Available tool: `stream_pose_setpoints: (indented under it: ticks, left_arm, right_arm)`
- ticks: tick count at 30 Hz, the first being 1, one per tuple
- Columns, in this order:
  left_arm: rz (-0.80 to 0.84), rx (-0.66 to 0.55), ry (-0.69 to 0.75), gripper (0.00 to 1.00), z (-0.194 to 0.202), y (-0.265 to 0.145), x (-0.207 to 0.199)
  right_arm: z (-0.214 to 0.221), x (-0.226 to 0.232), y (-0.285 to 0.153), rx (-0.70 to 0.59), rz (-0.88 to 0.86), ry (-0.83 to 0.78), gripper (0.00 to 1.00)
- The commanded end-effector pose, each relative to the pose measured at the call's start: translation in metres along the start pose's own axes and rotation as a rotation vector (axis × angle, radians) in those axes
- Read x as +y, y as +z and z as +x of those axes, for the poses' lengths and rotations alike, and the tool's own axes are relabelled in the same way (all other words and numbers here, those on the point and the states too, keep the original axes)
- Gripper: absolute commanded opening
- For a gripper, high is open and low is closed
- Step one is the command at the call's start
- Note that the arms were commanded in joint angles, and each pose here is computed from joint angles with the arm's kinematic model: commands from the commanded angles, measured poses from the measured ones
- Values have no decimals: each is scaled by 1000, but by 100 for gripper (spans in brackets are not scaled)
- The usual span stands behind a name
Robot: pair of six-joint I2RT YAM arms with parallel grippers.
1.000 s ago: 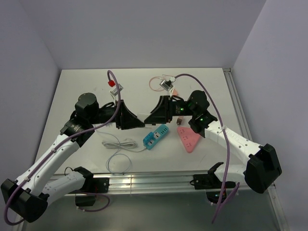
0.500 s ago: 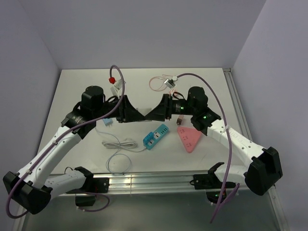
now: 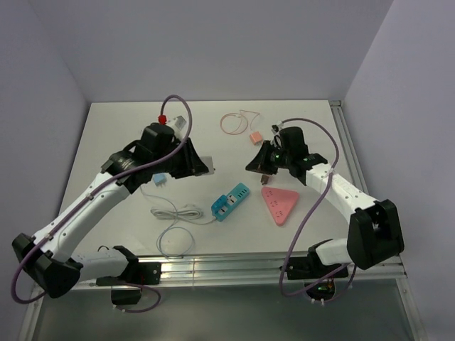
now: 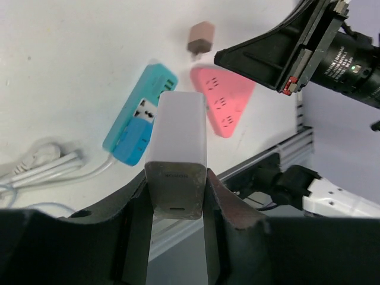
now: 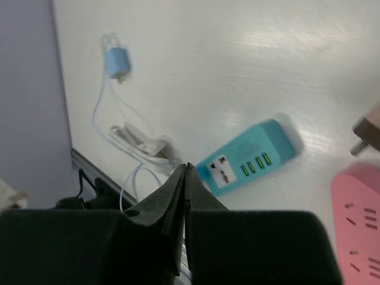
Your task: Insert the plug
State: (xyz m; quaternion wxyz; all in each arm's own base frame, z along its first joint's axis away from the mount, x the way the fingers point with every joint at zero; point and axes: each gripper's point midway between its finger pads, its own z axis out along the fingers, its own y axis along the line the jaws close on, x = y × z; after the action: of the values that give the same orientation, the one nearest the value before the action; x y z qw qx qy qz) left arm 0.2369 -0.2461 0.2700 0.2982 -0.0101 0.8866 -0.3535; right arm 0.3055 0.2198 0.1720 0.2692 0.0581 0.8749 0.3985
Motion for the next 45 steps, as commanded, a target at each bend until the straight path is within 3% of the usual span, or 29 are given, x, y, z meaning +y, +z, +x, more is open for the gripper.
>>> stream_pose_setpoints:
  ticks: [1,8,19,34,40,45]
  left_arm:
    - [-103,-46,-55,0,-8,12,-4]
    - [-85,29,-130,0,0,46,-27]
    - [-179,120,-230,0,9,94,-20]
    - [-328,233,-258,0,20,106,-9]
    - [-356,245,-297,0,27,108,-3]
    - [-381,219,-350,0,34,102,3]
  right_arm:
    - [7,-42,7,-16,168,-14,2]
    - [16,-74,31,-26,221,-38,0]
    - [35,-105,59,-6,336,-50,0]
    - [77,-79,71,43,270,-58,0]
    - [72,-70,62,11,249,-68,0]
    - [78,-92,57,-21,325,-1,0]
